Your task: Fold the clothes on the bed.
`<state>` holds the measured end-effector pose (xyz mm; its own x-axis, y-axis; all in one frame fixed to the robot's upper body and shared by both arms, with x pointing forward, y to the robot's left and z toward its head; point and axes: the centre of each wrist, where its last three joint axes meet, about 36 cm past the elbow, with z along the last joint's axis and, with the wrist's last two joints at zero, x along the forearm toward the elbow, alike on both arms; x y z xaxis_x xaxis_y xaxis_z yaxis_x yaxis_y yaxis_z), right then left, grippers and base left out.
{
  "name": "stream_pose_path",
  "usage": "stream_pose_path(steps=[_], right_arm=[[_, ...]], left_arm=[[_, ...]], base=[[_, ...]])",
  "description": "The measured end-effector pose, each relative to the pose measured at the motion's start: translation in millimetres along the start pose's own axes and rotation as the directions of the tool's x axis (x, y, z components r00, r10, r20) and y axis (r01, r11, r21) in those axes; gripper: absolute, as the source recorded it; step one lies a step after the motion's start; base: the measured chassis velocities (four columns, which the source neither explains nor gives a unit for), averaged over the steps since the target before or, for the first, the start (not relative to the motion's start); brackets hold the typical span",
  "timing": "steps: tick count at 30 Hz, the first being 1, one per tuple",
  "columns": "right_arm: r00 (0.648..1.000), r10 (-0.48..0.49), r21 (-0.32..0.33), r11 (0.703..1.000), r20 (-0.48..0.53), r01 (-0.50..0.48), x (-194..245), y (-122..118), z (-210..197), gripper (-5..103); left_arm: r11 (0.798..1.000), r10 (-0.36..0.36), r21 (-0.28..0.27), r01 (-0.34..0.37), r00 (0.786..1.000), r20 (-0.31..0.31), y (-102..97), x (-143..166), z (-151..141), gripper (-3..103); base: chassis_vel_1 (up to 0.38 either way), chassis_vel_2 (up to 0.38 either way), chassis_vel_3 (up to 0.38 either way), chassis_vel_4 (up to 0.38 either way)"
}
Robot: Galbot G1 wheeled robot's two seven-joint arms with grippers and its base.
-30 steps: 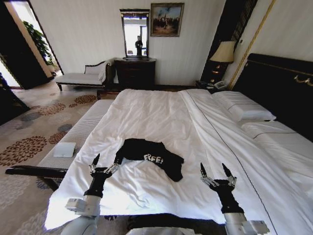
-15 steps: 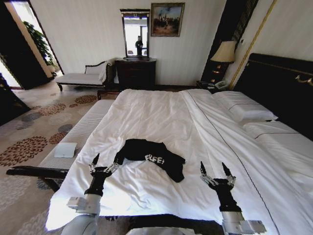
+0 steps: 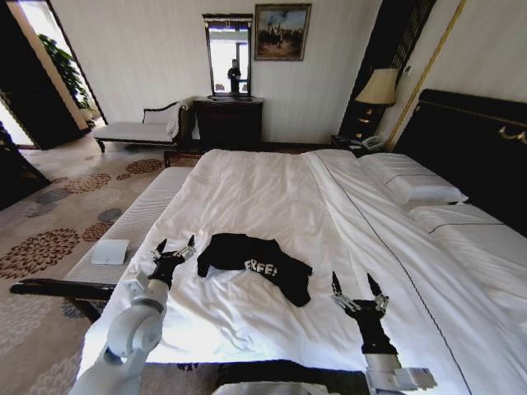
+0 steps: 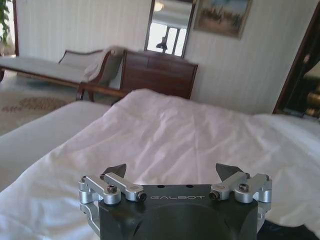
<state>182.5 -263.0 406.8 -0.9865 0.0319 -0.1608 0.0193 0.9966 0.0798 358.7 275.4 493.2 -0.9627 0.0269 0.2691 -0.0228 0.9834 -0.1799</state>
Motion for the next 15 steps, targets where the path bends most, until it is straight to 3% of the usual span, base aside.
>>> stream_pose_path(steps=[1, 3, 4, 8, 9, 12, 15], right_arm=[[1.0, 0.002, -0.002, 1.0, 0.0, -0.002, -0.5, -0.1, 1.0, 100], [1.0, 0.004, -0.014, 1.0, -0.008, -0.004, -2.3, 0.3, 7.2, 100], [1.0, 0.004, -0.014, 1.0, -0.008, -0.004, -2.3, 0.3, 7.2, 100], [1.0, -0.009, -0.022, 1.0, -0.026, 0.008, -4.9, -0.3, 18.6, 100], [1.0, -0.009, -0.022, 1.0, -0.026, 0.008, -4.9, -0.3, 18.6, 100], [0.999, -0.027, -0.023, 0.999, -0.036, 0.026, -9.1, -1.9, 27.3, 100], [0.999, -0.031, -0.026, 0.999, -0.044, 0.03, -9.8, -3.4, 31.8, 100]], left_arm=[[1.0, -0.004, 0.0, 0.004, 1.0, -0.02, 1.9, -6.2, -1.8, 100], [1.0, -0.023, 0.017, 0.025, 0.992, -0.12, 11.4, -31.3, -6.8, 100], [1.0, -0.023, 0.017, 0.025, 0.992, -0.12, 11.4, -31.3, -6.8, 100], [0.991, 0.023, 0.133, 0.013, 0.963, -0.267, 17.5, -57.2, -12.1, 100], [0.991, 0.023, 0.133, 0.013, 0.963, -0.267, 17.5, -57.2, -12.1, 100], [0.98, 0.051, 0.2, 0.012, 0.95, -0.307, 16.1, -70.5, -13.5, 100], [0.975, 0.059, 0.221, 0.014, 0.946, -0.32, 14.4, -86.5, -11.9, 100]], base=[[0.0, 0.0, 0.0, 0.0], [0.0, 0.0, 0.0, 0.0], [0.0, 0.0, 0.0, 0.0], [0.0, 0.0, 0.0, 0.0], [0.0, 0.0, 0.0, 0.0], [0.0, 0.0, 0.0, 0.0], [0.0, 0.0, 0.0, 0.0]])
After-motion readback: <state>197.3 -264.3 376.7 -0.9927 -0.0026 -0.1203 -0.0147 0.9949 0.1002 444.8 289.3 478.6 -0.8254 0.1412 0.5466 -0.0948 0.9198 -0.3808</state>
